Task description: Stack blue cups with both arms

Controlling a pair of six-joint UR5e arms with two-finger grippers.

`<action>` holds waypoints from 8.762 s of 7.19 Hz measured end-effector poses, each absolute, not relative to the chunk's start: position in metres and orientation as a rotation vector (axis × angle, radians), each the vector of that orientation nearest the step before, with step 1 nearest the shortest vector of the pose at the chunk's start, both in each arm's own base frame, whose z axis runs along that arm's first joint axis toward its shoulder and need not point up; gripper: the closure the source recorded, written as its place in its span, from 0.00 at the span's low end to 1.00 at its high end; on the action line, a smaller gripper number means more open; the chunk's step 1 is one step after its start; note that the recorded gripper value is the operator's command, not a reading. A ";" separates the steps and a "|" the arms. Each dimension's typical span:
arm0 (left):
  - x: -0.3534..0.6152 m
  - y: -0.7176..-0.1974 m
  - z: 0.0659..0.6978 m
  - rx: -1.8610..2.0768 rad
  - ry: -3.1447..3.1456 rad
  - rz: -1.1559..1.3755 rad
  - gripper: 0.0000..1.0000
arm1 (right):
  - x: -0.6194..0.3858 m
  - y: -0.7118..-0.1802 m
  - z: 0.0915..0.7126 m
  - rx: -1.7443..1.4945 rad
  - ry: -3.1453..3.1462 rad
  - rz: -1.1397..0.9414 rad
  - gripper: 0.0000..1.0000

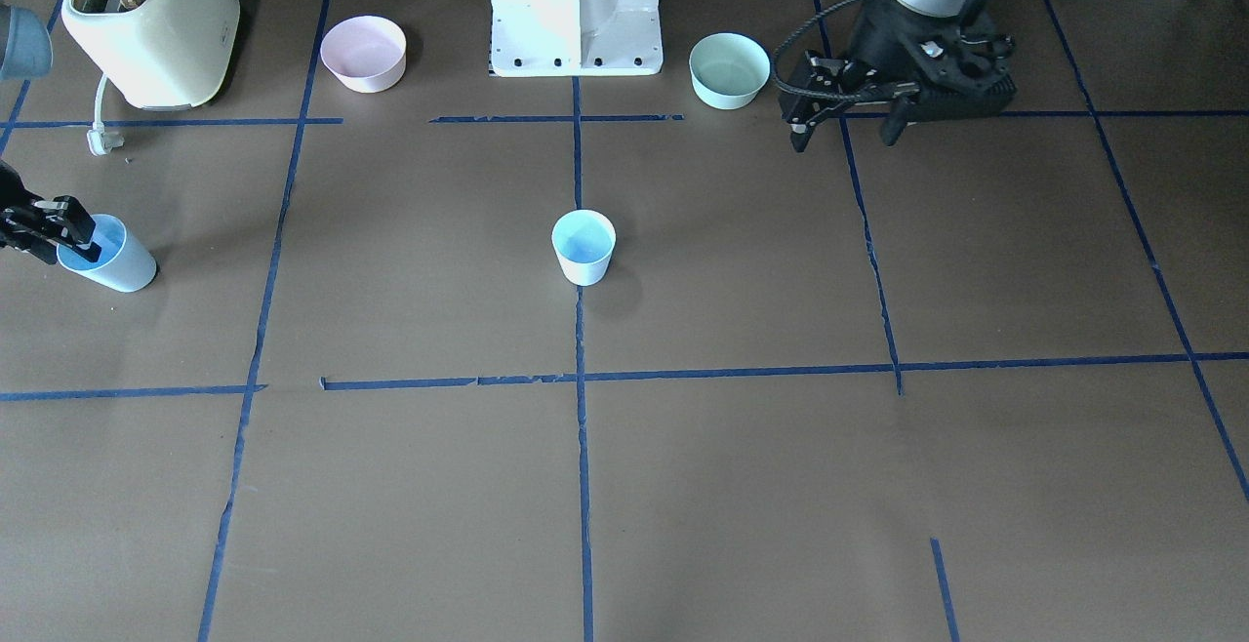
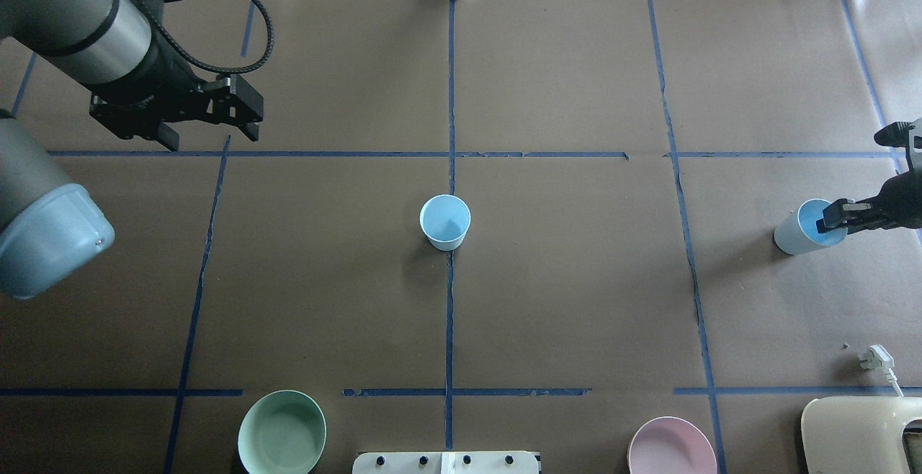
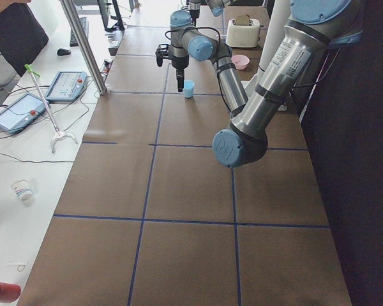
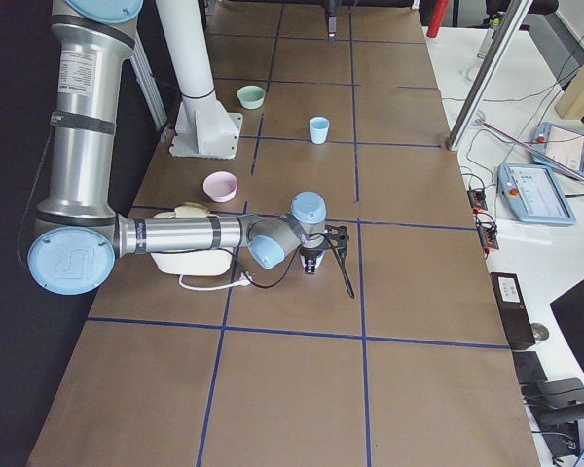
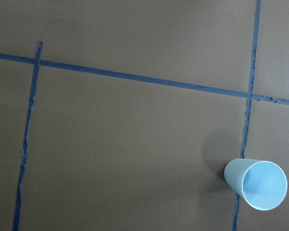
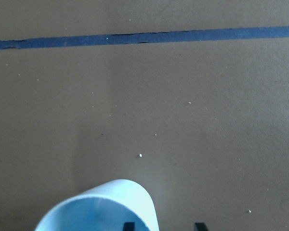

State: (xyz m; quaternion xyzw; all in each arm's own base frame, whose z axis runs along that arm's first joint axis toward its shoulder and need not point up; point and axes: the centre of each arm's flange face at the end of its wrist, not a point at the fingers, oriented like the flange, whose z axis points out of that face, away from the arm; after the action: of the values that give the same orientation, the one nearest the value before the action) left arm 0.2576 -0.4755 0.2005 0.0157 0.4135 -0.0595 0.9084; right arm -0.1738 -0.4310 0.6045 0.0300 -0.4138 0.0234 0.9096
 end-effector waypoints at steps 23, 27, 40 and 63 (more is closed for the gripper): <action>0.023 -0.554 0.525 0.087 0.697 0.271 0.00 | -0.517 -0.437 0.123 0.016 -0.910 0.198 0.98; 0.023 -0.553 0.525 0.086 0.703 0.271 0.00 | -0.518 -0.438 0.127 0.002 -0.879 0.205 0.25; 0.022 -0.553 0.525 0.087 0.712 0.268 0.00 | -0.346 -0.459 0.187 0.133 -0.790 0.057 0.00; -0.073 -0.495 0.669 -0.026 0.793 0.207 0.00 | 0.056 -0.482 0.651 0.019 -0.868 -0.043 0.00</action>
State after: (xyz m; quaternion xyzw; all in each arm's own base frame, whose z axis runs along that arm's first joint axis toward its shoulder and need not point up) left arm -0.0733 -0.4954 0.6690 -0.0127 0.3854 0.1004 0.9172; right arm 0.0564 -0.4815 0.6514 0.0090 -0.4205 -0.0209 0.9070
